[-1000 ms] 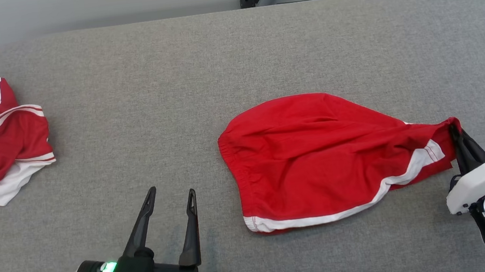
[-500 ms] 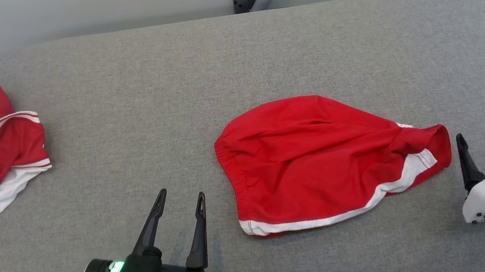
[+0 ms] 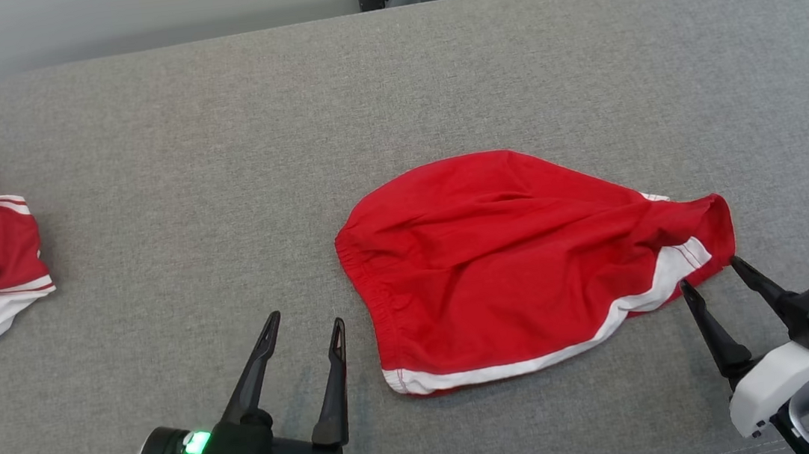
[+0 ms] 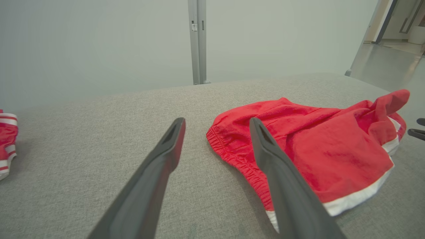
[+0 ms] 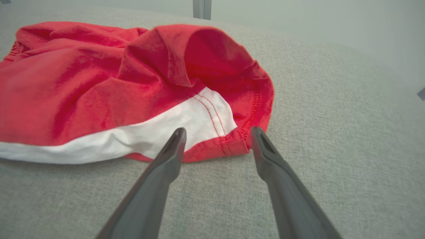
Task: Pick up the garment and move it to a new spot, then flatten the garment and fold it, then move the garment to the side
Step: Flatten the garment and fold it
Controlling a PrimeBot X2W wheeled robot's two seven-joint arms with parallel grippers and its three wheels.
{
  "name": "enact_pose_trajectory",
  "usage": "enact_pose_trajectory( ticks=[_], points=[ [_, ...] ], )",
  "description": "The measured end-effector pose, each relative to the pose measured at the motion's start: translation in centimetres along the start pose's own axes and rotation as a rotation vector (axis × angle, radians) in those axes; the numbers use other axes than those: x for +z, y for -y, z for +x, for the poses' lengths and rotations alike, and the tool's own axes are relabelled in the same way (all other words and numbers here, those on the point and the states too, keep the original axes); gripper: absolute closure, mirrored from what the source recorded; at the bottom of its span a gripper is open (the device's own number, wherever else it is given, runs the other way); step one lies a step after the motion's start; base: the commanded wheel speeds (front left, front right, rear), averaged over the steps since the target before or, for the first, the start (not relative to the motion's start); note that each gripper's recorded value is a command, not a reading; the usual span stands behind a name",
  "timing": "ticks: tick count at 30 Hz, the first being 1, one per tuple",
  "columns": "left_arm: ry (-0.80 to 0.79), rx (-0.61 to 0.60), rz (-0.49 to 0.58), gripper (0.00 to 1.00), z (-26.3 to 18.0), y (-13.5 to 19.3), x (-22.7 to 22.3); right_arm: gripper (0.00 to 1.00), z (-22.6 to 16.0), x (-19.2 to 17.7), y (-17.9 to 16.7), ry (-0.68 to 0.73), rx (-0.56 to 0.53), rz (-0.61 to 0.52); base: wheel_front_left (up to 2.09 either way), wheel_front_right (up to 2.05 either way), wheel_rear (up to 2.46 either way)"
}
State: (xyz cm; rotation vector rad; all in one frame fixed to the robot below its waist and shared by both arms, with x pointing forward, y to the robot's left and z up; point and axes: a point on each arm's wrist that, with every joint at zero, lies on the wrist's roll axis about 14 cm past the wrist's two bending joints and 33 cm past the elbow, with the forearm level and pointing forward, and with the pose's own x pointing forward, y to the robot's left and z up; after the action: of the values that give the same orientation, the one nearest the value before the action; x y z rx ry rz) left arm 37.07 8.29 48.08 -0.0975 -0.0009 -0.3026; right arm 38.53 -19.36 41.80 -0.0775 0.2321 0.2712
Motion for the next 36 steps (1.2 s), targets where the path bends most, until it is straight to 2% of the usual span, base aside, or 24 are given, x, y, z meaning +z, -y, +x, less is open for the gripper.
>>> enact_pose_trajectory(
  ticks=[6, 12, 13, 15, 17, 18, 22, 29, 36],
  points=[
    [0.013, 0.012, 0.012, 0.0, -0.1, -0.4, 0.5, 0.0, 2.1, -0.2, -0.1, -0.042, 0.072, -0.072, 0.0, 0.0, 0.0],
    [0.01, 0.033, 0.014, 0.0, -0.7, -0.8, 0.5, 0.0, 3.7, -1.5, 0.2, -0.127, 0.107, -0.092, 0.0, 0.0, 0.0],
    [0.01, 0.042, 0.013, 0.0, -0.8, -0.9, 0.5, 0.05, 3.9, -1.5, 0.2, -0.131, 0.112, -0.093, 0.0, 0.0, 0.0],
    [0.01, 0.059, 0.011, 0.0, -1.0, -1.2, 0.5, 0.59, 4.3, -1.4, -0.1, -0.132, 0.127, -0.093, 0.0, 0.0, 0.0],
    [0.01, 0.069, 0.011, 0.0, -1.2, -1.5, 0.6, 0.78, 4.5, -1.4, -0.4, -0.135, 0.143, -0.095, 0.0, 0.0, 0.0],
    [0.009, 0.071, 0.009, 0.0, -1.2, -1.5, 0.5, 1.0, 4.6, -1.6, -0.6, -0.141, 0.153, -0.1, 0.0, 0.0, 0.0],
    [0.007, 0.073, 0.008, 0.0, -1.3, -1.5, 0.5, 1.0, 4.5, -1.9, -0.4, -0.158, 0.163, -0.116, 0.0, 0.0, 0.0],
    [0.011, 0.078, 0.009, 0.0, -1.2, -1.6, 0.6, 1.0, 4.2, -0.3, 0.9, -0.108, 0.135, -0.122, 0.0, 0.0, 0.0],
    [0.003, 0.028, -0.008, 0.0, -0.7, -0.6, 0.2, 1.0, 2.2, 2.1, 3.0, -0.01, 0.058, -0.046, 0.0, 0.0, 0.0]
  ],
)
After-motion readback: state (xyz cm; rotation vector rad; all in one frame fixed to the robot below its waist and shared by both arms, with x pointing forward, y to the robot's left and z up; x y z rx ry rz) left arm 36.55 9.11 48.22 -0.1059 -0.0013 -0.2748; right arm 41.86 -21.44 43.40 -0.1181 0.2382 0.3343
